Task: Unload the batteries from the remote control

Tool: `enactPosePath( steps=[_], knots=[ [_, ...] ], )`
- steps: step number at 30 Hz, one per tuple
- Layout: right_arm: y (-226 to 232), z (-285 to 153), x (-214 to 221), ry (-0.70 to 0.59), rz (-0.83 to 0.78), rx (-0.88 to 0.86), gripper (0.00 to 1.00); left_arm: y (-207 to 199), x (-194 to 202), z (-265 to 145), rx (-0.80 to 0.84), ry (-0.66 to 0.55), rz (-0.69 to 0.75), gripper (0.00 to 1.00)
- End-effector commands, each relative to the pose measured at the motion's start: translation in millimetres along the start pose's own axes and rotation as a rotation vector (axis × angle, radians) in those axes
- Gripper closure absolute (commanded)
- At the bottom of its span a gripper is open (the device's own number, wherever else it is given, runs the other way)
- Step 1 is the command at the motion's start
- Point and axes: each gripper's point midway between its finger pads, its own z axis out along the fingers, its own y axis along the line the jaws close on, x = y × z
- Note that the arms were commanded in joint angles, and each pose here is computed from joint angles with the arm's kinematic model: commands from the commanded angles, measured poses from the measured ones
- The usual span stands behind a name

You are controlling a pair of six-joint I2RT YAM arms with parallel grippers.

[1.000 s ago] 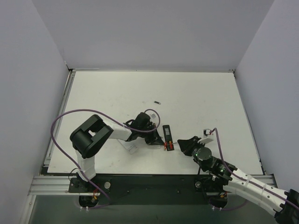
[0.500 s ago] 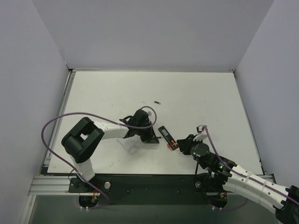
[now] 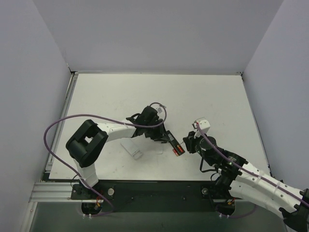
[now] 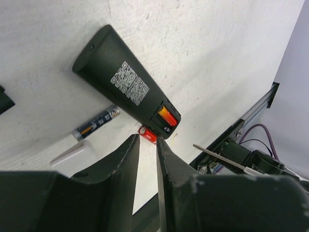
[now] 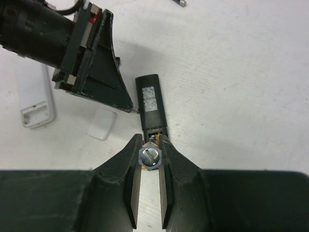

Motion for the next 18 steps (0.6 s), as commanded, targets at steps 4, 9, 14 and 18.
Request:
enactPosePath(
  steps=[4, 9, 14, 18],
  knots=[
    [-20, 4, 12, 0.095, -0.065, 0.015, 1.0, -16, -11, 16, 0.045, 0.02, 0.05, 0.72],
    [-24, 9, 22, 0.132, -0.048, 0.006, 1.0, -16, -5, 25, 0.059, 0.047, 0.042, 0.76],
    [-22, 12, 22, 0.127, -0.041, -0.034, 1.0, -14, 5, 31, 0.054, 0.073, 0.033, 0.82],
    [-15, 15, 18, 0.112, -0.044, -0.079, 1.0, -7, 11, 35, 0.033, 0.088, 0.019, 0.89]
  ],
)
